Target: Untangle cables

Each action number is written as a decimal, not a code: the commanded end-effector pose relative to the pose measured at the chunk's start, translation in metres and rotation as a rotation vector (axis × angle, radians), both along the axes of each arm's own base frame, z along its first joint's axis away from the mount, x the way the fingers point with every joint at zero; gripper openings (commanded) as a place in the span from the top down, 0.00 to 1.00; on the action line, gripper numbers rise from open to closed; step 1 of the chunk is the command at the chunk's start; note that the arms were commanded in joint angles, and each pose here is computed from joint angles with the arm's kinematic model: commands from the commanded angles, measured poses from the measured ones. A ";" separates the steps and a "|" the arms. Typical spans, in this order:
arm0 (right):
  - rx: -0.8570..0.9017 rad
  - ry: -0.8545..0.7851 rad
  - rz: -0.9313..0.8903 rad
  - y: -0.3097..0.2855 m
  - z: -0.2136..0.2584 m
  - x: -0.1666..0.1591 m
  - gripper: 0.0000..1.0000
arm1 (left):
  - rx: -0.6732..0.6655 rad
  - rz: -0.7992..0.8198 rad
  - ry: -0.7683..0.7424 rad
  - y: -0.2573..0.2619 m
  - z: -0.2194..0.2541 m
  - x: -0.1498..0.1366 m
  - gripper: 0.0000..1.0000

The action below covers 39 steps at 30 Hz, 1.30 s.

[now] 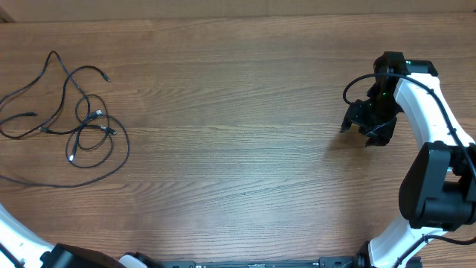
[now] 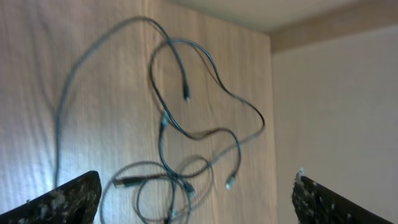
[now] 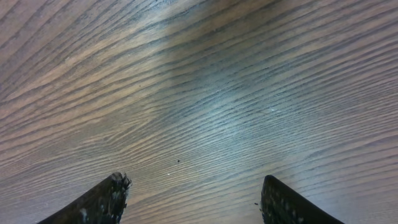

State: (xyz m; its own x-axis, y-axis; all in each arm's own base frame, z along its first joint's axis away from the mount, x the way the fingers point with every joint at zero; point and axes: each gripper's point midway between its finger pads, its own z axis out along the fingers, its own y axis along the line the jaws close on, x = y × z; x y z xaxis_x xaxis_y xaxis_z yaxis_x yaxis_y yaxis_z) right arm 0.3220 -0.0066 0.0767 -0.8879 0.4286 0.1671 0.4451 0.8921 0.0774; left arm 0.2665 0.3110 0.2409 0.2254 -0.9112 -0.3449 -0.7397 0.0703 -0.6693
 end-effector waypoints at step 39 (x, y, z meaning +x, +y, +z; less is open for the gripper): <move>0.119 -0.185 0.242 0.067 0.030 0.017 0.00 | -0.100 -1.377 0.928 -0.321 -0.080 -0.064 0.01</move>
